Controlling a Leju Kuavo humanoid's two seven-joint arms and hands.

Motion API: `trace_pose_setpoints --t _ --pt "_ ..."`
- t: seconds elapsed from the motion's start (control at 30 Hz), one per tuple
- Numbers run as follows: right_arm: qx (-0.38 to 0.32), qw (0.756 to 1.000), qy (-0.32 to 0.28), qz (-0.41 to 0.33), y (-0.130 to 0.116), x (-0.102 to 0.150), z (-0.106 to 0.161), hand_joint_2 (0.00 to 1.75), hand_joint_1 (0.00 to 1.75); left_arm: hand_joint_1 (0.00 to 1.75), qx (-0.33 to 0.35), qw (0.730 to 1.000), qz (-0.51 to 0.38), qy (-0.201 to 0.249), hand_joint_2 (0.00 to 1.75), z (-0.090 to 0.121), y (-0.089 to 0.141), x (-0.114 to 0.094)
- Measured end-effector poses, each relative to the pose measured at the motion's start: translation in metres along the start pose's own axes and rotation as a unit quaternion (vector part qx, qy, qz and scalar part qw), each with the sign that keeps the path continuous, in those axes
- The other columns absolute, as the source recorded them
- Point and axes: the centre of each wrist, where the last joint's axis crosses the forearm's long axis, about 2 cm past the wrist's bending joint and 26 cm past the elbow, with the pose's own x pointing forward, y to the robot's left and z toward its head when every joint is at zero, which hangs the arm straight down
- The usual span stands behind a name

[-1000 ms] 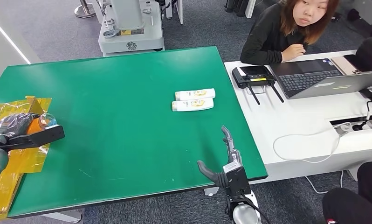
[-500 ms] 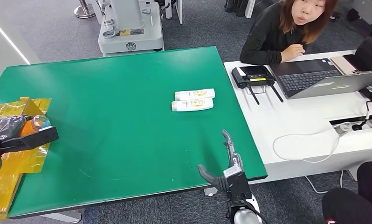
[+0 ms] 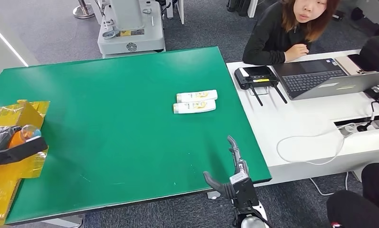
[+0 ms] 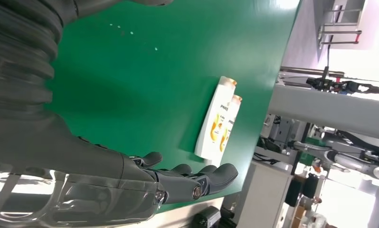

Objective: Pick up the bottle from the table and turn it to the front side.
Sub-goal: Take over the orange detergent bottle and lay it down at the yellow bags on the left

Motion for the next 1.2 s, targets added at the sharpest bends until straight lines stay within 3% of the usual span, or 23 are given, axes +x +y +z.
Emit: trace_pose_setpoints --t 0.27,0.53,0.93,1.2 --pt "0.010 1.000 0.005 -0.001 0.000 -0.002 0.003 1.75 0.00 1.75 0.016 0.999 0.035 0.012 1.75 0.055 -0.054 -0.028" --pt "0.024 1.000 0.000 0.003 0.001 -0.002 0.001 1.75 0.00 1.75 0.004 1.000 -0.002 0.015 1.75 0.089 -0.084 -0.027" --pt "0.032 0.999 -0.015 0.003 0.001 0.002 -0.017 1.75 0.00 1.75 0.026 0.998 -0.034 -0.046 1.75 0.059 -0.093 0.018" --pt "0.043 0.999 -0.021 0.004 0.004 0.000 -0.024 1.75 0.00 1.75 0.052 0.992 -0.028 -0.115 1.75 0.014 -0.073 0.066"
